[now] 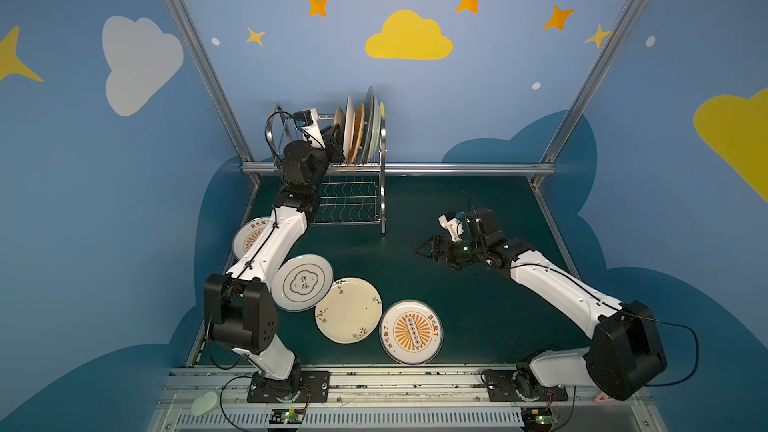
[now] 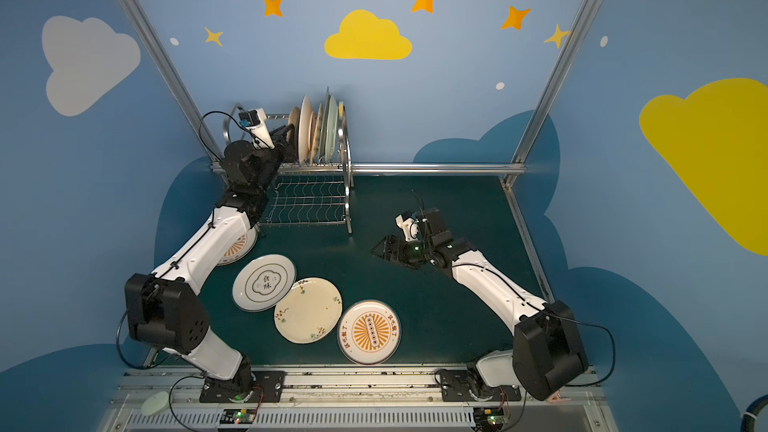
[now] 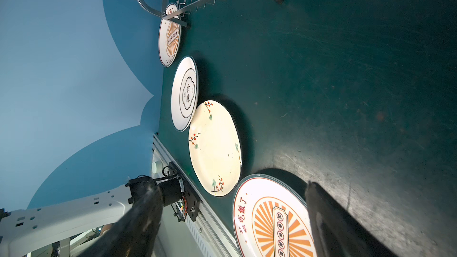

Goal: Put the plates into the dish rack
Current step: 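Lower the dark plate into the top slots beside the HAO SHI plate, then open the left gripper and withdraw it from the rack toward the table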

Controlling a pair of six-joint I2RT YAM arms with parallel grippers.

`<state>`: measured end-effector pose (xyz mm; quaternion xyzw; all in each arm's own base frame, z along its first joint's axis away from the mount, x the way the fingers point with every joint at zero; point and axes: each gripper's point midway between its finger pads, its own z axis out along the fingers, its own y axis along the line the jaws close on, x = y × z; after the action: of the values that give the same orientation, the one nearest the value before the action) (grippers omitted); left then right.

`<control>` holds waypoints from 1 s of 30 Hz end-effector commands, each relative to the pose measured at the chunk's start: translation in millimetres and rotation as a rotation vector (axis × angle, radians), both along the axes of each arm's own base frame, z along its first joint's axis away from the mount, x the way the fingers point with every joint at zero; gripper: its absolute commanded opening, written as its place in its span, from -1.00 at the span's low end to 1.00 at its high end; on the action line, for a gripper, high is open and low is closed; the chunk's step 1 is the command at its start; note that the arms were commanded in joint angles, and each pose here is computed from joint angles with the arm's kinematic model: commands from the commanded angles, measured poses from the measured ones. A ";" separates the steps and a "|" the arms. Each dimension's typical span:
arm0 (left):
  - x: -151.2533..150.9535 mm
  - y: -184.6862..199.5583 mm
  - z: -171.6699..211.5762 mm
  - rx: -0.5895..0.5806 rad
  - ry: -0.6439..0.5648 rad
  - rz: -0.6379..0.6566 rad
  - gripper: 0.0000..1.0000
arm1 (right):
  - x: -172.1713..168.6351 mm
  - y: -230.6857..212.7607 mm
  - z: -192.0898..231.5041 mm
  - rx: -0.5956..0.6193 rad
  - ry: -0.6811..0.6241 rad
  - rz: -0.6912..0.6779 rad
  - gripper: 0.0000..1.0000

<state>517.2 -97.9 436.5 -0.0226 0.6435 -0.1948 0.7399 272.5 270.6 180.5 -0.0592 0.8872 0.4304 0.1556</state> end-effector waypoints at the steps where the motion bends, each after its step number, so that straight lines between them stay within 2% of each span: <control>1: -20.1 5.3 42.3 -0.034 -0.086 0.000 -0.47 | -1.2 3.7 14.6 0.028 -0.033 0.013 0.78; 4: -24.5 6.2 48.3 -0.049 -0.095 -0.003 -0.39 | -1.4 3.5 15.2 0.028 -0.035 0.013 0.78; 18: -46.9 6.5 76.0 -0.100 -0.133 -0.055 -0.28 | -1.4 3.2 18.9 0.028 -0.051 0.013 0.78; 24: -66.4 2.7 89.4 -0.110 -0.132 -0.104 0.07 | 3.1 4.5 21.5 0.021 -0.069 0.013 0.79; 29: -82.1 7.0 93.4 -0.123 -0.127 -0.110 0.46 | 8.8 7.9 23.8 0.015 -0.082 0.017 0.80; 30: -86.4 7.3 94.9 -0.130 -0.123 -0.113 0.62 | 9.7 9.5 25.6 0.017 -0.087 0.020 0.79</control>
<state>445.4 -91.9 518.4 -0.0261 0.5904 -0.2675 0.7611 274.8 273.9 192.2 -0.0688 0.8821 0.4341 0.1694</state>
